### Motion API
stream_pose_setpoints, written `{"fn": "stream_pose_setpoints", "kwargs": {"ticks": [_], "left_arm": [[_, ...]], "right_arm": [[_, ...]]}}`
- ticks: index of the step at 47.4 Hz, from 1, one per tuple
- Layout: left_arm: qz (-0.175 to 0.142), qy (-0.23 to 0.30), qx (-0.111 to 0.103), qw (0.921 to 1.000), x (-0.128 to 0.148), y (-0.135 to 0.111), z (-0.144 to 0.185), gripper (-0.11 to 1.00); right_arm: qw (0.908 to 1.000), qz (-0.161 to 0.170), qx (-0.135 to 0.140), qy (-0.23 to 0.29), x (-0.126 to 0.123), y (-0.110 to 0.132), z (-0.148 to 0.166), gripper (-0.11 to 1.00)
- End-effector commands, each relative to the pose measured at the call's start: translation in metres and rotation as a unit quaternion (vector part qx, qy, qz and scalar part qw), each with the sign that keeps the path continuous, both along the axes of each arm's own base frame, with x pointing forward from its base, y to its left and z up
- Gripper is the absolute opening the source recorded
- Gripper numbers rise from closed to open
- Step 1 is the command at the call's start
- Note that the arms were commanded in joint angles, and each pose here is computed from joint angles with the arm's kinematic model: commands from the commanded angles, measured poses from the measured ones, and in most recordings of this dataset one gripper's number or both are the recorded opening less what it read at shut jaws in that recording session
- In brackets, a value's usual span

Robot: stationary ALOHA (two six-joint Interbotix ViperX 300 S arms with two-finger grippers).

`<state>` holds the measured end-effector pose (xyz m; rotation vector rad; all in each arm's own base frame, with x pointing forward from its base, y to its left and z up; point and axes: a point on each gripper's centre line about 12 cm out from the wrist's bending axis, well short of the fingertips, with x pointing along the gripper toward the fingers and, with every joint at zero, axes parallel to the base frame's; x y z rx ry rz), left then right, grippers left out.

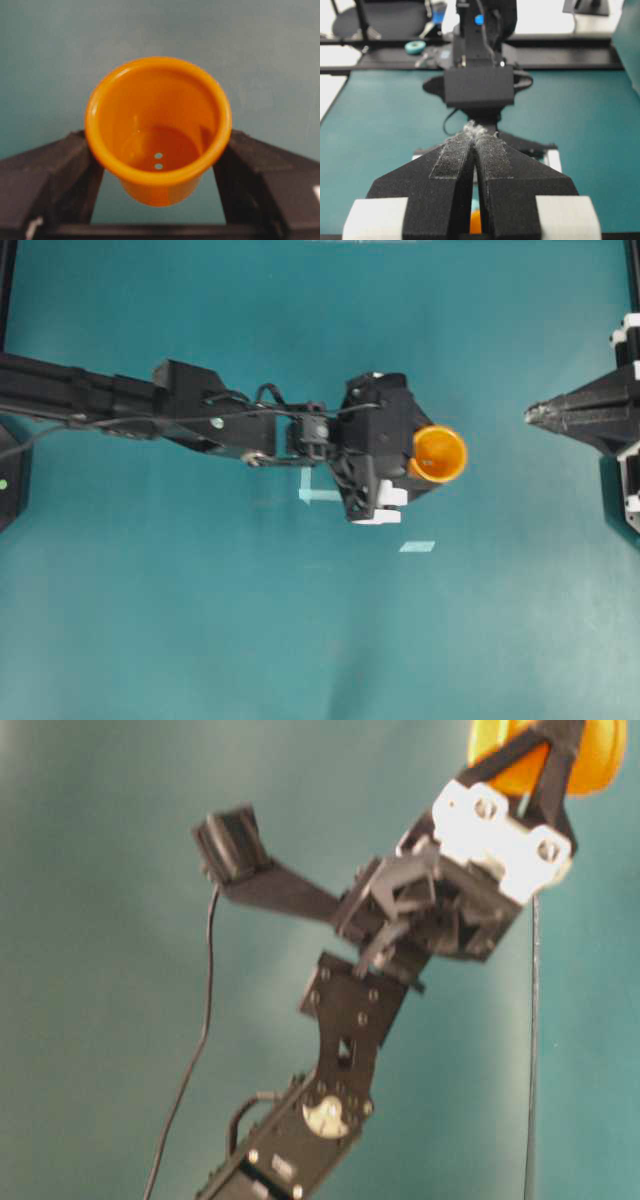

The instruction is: Move the cup to the right with left arm.

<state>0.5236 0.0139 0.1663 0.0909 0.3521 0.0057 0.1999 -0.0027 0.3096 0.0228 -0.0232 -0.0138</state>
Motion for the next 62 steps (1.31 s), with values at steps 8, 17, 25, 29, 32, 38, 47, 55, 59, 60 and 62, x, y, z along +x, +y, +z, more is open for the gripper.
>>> {"fn": "stream_pose_setpoints", "kwargs": {"ticks": [8, 17, 25, 29, 32, 38, 47, 55, 59, 60, 62], "left_arm": [[-0.002, -0.034, 0.003, 0.9994, 0.030, 0.000, 0.024, 0.64], [-0.004, -0.038, 0.003, 0.9993, 0.046, -0.002, 0.022, 0.64], [-0.003, -0.046, 0.003, 0.9989, 0.059, -0.002, 0.023, 0.64], [-0.004, -0.047, 0.004, 0.9989, 0.065, -0.002, 0.023, 0.64], [-0.003, -0.048, 0.004, 0.9988, 0.071, -0.002, 0.024, 0.64], [-0.003, -0.047, 0.004, 0.9989, 0.080, -0.001, 0.024, 0.64], [-0.003, -0.052, 0.004, 0.9986, 0.095, -0.001, 0.024, 0.64], [-0.002, -0.058, 0.005, 0.9983, 0.105, 0.000, 0.027, 0.64], [-0.003, -0.058, 0.004, 0.9983, 0.109, -0.001, 0.027, 0.64], [-0.002, -0.059, 0.005, 0.9982, 0.109, 0.000, 0.028, 0.64], [-0.003, -0.057, 0.004, 0.9984, 0.110, -0.001, 0.026, 0.64]], "right_arm": [[0.9998, 0.000, -0.001, -0.022, 0.001, 0.000, 0.017, -0.01], [0.9997, 0.000, -0.003, -0.024, 0.001, 0.000, 0.017, -0.01], [0.9997, 0.000, -0.003, -0.024, 0.001, 0.000, 0.018, -0.01], [0.9997, 0.000, -0.004, -0.024, 0.001, 0.000, 0.018, -0.01], [0.9997, 0.000, -0.004, -0.024, 0.001, 0.000, 0.018, -0.01], [0.9997, 0.000, -0.005, -0.024, 0.001, 0.000, 0.018, -0.01], [0.9997, 0.000, -0.005, -0.024, 0.001, 0.000, 0.018, -0.01], [0.9996, -0.001, -0.007, -0.026, 0.001, 0.000, 0.019, -0.01], [0.9997, -0.001, -0.008, -0.025, 0.001, 0.000, 0.018, -0.01], [0.9997, 0.000, -0.008, -0.025, 0.001, 0.000, 0.018, -0.01], [0.9996, 0.000, -0.008, -0.026, 0.001, 0.000, 0.019, -0.01]]}}
